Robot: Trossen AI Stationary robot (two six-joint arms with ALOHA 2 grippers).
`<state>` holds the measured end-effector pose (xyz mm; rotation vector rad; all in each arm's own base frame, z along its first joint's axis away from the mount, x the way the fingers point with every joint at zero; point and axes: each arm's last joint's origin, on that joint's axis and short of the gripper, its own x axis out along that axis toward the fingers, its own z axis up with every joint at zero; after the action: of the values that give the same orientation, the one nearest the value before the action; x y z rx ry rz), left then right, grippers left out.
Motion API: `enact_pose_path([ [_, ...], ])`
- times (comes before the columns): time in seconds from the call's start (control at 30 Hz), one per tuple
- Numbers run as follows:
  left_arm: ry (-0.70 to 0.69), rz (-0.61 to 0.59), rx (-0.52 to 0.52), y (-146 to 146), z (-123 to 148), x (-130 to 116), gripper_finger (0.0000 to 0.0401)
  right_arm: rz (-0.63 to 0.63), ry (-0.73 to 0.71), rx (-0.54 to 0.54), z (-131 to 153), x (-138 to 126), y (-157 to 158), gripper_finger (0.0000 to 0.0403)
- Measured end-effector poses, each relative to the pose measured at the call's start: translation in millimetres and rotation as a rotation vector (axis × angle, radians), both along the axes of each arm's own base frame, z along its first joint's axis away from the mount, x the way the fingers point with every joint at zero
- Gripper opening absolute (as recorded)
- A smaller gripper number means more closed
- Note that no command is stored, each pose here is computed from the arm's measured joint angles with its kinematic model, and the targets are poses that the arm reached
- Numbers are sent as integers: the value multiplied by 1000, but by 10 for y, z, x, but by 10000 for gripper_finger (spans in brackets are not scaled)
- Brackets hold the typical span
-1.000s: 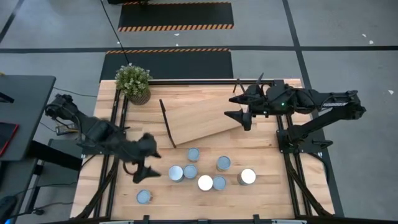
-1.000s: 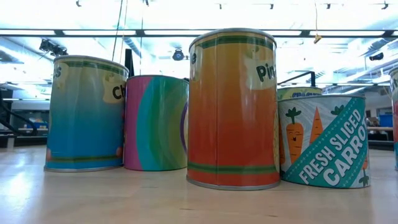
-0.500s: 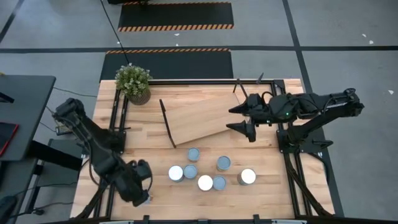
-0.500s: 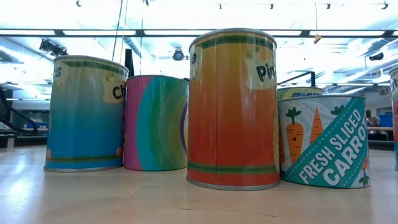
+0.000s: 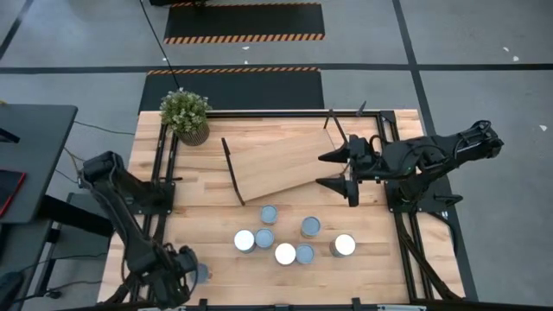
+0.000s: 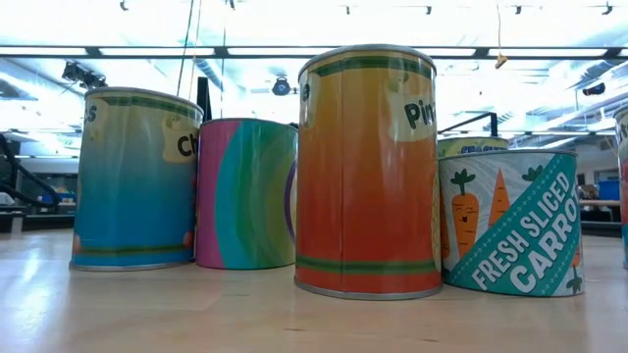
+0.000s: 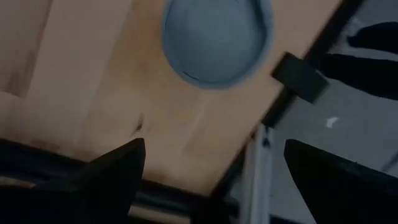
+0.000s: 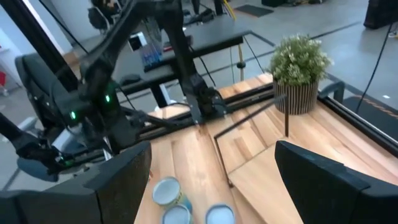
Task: Pick and place cans onto a shelf
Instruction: Put the canned tomatoes on the shelf
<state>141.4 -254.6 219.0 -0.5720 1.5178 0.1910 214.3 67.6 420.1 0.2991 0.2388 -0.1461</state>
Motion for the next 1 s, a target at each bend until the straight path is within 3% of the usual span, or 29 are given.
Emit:
enact_pose_path([
  [0.33, -22, 41, 121, -69, -379, 228, 388, 0, -39, -3, 39, 12, -3, 348],
  [0.73, -78, -3, 131, -20, -465, 439, 385, 0, -38, -1, 38, 13, -5, 348],
  [1.0, -55, -53, 148, 11, -466, 435, 306, 0, -38, -2, 37, 13, -5, 348],
])
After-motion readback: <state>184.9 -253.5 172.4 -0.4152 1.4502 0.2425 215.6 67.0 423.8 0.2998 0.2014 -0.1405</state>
